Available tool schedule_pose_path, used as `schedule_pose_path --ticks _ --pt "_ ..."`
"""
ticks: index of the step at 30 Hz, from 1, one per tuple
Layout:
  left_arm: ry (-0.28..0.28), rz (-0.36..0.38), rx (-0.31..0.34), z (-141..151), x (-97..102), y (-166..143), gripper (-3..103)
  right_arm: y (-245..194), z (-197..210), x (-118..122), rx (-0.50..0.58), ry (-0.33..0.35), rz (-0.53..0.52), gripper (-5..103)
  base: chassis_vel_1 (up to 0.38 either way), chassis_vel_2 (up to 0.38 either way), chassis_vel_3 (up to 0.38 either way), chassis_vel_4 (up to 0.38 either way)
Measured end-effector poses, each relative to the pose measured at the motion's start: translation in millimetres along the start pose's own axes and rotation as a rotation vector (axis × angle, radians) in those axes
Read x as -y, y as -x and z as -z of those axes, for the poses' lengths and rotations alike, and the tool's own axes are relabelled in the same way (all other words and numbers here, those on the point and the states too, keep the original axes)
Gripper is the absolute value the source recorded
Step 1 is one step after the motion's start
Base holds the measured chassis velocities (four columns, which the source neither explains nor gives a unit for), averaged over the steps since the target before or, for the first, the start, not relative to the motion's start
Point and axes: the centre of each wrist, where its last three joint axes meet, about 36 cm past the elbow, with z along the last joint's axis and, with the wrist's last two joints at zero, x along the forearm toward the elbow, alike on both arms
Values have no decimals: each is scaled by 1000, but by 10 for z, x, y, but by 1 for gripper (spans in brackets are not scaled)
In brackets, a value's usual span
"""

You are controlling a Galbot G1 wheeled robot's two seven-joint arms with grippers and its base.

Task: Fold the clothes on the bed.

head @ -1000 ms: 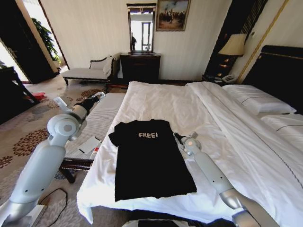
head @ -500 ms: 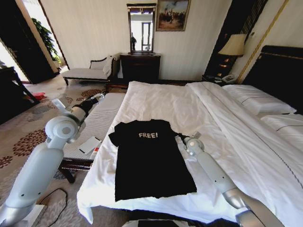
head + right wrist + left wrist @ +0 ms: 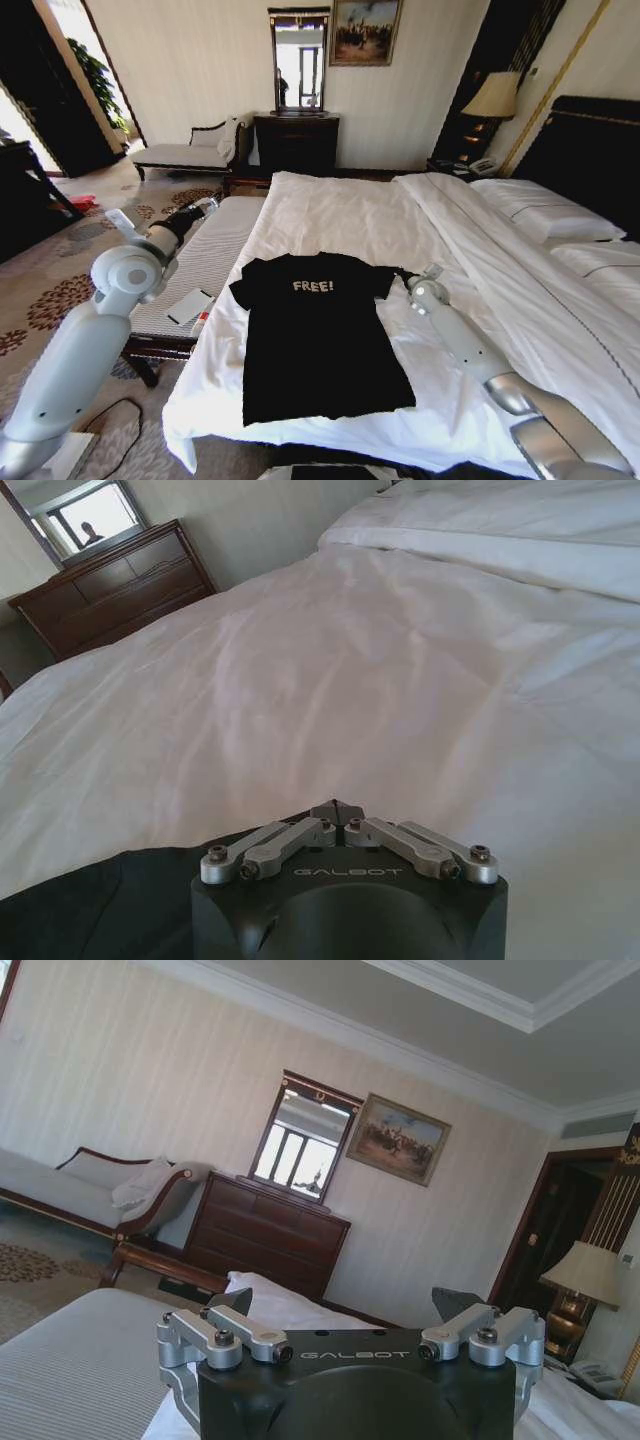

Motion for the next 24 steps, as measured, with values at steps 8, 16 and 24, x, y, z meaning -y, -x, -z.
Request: schedule_pose_path --ticks 8,16,24 --pt "0 4 -11 -76 4 3 100 84 -75 108 3 -38 -11 0 0 0 0 0" --pt "-5 47 -67 -259 -72 -20 100 81 -134 115 14 -50 -18 0 0 0 0 0" --pt "-93 149 -253 -801 -426 -83 100 -61 -58 150 90 -84 -11 27 0 0 0 0"
